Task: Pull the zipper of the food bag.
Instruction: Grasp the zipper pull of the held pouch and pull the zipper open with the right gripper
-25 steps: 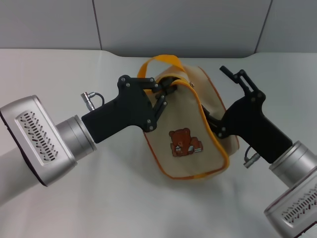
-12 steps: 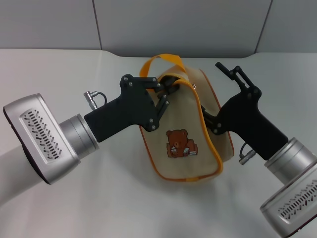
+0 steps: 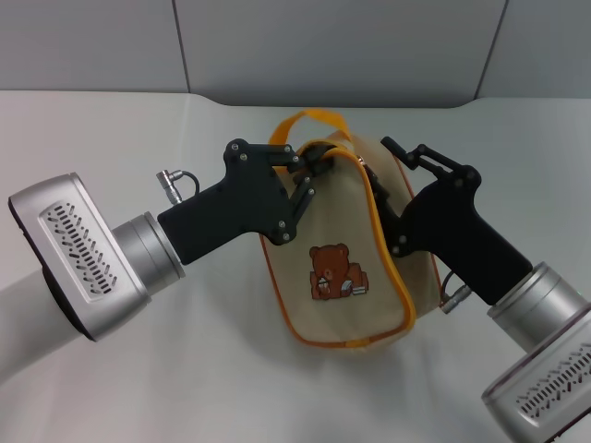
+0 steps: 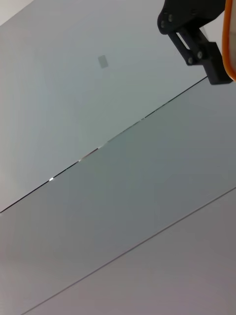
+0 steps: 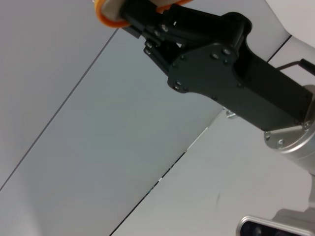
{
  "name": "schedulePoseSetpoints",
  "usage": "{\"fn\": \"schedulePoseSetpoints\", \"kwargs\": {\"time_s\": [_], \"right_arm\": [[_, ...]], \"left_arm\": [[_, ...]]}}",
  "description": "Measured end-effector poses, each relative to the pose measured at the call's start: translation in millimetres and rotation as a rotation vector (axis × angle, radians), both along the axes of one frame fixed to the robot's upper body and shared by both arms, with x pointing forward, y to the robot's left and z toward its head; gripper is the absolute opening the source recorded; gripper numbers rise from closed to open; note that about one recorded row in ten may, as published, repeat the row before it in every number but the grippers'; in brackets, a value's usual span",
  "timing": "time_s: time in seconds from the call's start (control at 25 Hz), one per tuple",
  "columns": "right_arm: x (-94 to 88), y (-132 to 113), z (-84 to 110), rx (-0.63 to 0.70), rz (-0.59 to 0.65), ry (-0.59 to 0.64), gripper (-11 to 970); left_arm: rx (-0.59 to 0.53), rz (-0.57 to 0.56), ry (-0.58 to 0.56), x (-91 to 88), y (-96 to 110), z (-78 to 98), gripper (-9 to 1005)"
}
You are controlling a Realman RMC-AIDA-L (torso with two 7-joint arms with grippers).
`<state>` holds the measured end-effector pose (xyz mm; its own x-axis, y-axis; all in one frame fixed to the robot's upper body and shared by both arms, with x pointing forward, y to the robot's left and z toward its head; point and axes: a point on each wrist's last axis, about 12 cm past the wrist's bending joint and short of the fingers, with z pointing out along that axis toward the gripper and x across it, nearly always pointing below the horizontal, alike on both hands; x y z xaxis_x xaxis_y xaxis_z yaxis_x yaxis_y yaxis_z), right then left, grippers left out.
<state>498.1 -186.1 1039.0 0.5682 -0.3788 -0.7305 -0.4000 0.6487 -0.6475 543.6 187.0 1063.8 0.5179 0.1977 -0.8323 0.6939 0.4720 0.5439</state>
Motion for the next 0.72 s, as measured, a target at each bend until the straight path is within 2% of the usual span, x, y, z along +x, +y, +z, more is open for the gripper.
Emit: {"fn": "schedulePoseSetpoints", "kwargs": {"time_s": [0.12,0.72], "right_arm": [[-1.8,-1.1,0.8,0.01,-0.001,-0.008,380],[-5.5,-4.2,-1.9,0.0,-0.001,-0.005,22]], "left_arm": [[-0.003,0.002,0.002,0.4,0.2,0.3,49],[-0.003,0.001,0.003,1.1,0.4,0.8,50]]}}
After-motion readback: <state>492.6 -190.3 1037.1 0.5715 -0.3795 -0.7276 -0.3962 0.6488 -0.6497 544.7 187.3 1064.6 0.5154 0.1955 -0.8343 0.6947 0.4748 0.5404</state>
